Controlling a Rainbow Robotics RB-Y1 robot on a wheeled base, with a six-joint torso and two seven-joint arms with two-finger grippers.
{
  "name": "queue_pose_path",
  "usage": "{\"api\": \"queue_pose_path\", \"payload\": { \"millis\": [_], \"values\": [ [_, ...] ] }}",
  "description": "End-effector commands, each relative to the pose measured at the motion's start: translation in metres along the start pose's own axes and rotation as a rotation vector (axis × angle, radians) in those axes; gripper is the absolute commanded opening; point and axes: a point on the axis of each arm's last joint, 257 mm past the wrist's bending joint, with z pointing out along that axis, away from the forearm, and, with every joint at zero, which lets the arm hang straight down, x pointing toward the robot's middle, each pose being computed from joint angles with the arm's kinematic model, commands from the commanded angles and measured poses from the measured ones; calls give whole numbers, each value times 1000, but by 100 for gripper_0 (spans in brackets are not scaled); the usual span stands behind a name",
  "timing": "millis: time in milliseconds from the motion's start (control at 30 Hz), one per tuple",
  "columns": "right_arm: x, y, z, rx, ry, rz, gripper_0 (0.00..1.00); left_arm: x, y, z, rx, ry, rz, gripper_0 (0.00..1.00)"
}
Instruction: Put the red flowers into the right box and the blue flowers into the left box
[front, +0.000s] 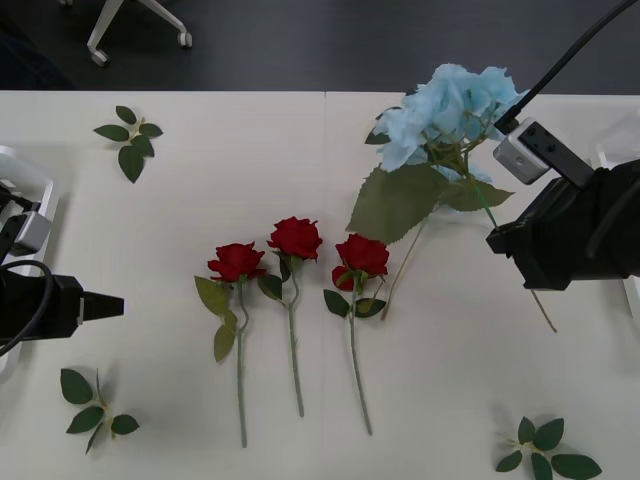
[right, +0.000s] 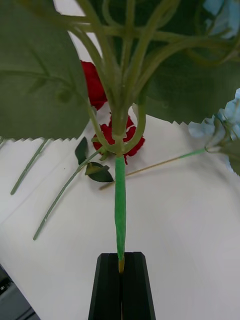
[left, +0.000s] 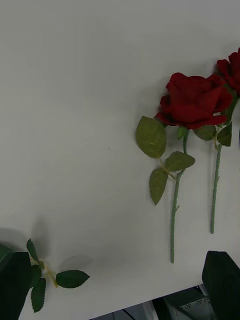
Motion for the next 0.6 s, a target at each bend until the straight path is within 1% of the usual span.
{"api": "queue_pose_path", "payload": {
  "millis": [33,67,233,333,533,600],
  "values": [
    [-29,30,-2,-86,-118,-146,0,-3,-24,-5,58,-3,274,100],
    [-33,34,-2,-99,-137,-158,0,-3,-27,-6,70,-7,298,100],
    [-71,63,-2,-167,-314,-269,0,-8,-49,-16,169,-51,510,100],
    [-90,80,1,-202,-383,-328,0,-14,-65,-25,272,-108,574,100],
    [-127,120,22,-301,-491,-377,0,-24,-83,-34,519,-203,648,100],
    [-141,131,30,-327,-525,-389,0,-26,-86,-35,576,-236,676,100]
  ]
}}
